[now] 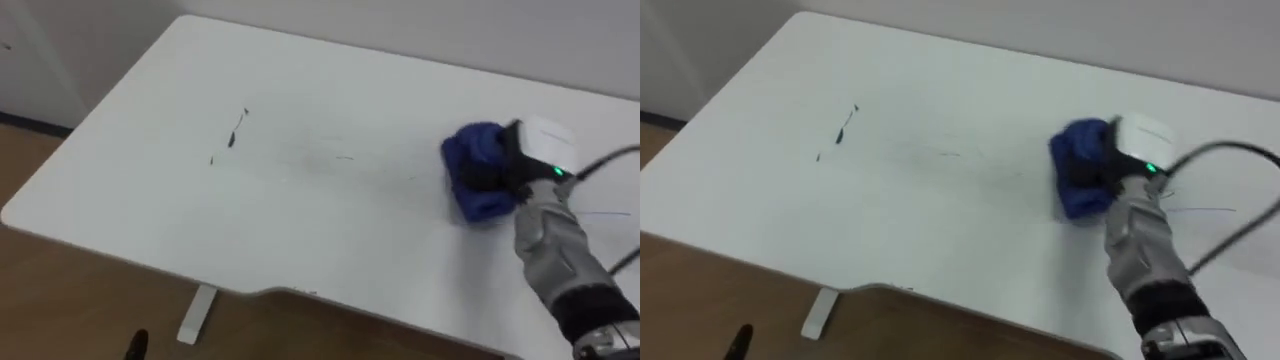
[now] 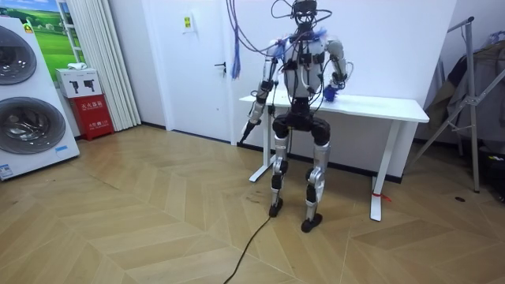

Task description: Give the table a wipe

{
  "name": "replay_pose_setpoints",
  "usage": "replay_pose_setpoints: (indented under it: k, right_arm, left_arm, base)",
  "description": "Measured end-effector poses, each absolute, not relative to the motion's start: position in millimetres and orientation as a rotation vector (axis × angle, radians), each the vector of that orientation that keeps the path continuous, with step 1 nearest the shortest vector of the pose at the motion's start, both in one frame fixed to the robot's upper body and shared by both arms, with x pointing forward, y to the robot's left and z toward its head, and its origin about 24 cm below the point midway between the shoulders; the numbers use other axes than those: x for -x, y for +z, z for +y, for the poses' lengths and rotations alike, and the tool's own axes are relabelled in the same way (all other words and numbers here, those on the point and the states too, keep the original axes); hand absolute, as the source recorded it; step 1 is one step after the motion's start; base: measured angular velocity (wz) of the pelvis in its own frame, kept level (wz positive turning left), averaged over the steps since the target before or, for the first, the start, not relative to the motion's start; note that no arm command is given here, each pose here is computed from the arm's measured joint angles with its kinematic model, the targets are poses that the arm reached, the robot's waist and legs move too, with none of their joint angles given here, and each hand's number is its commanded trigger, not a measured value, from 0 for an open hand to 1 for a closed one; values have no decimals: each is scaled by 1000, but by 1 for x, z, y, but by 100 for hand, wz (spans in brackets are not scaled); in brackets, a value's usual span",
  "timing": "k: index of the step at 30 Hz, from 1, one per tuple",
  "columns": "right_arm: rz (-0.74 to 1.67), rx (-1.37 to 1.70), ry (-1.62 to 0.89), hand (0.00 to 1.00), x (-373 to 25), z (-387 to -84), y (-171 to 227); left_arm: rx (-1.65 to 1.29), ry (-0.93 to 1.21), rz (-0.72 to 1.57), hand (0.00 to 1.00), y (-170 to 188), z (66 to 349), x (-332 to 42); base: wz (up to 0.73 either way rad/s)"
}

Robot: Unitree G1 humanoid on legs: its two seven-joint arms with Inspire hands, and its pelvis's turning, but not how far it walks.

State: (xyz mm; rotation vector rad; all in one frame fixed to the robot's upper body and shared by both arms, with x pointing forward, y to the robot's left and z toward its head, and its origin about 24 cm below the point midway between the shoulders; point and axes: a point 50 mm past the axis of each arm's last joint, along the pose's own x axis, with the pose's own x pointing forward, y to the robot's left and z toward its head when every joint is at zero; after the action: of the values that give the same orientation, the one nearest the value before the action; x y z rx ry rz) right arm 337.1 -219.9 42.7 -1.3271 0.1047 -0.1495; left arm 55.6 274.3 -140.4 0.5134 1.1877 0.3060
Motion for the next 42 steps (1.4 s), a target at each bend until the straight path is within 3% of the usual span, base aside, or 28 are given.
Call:
replay_pose_setpoints:
  k: [3,6,8,10,14,17,21,24,29,32,36,38,42]
  right_arm:
    - [65,1295,-171,100,-346,-218,56]
    - [155,1287,-178,100,-327,-240,32]
    - [339,1271,-179,100,-282,-267,-15]
    - [371,1173,-264,100,-248,-284,-32]
    - [498,1109,-438,100,-199,-324,-45]
    - [537,1120,-476,100,-187,-336,-46]
    - [541,1143,-451,100,-203,-329,-43]
    - [511,1178,-370,100,-240,-307,-31]
    - [230,1218,-76,100,-320,-208,9]
    - [107,1271,-34,100,-336,-190,30]
    - [138,1264,-27,100,-324,-197,16]
    - [288,1275,-5,100,-284,-221,-27]
    - [336,1150,-173,100,-236,-255,-47]
  left_arm:
    - [-512,297,1242,0,-141,273,-32]
    - [-506,298,1284,0,-142,274,-17]
    - [-500,306,1290,0,-141,276,-12]
    - [-493,323,1291,0,-140,279,-7]
    - [-475,407,1249,0,-134,292,-8]
    - [-482,398,1205,0,-133,292,-22]
    - [-480,374,1155,0,-131,286,-37]
    - [-487,322,1159,0,-136,277,-46]
    - [-498,236,1178,0,-141,266,-53]
    - [-491,214,1203,0,-142,264,-50]
    - [-493,220,1269,0,-144,266,-28]
    - [-487,232,1282,0,-144,267,-22]
    - [-463,302,1312,0,-141,276,-5]
  base:
    - [57]
    - [43]
    - [41]
    - [13]
    - [-6]
    - [-19]
    - [-40]
    - [-44]
    - [-15]
    - [32]
    - [42]
    - [27]
    - [6]
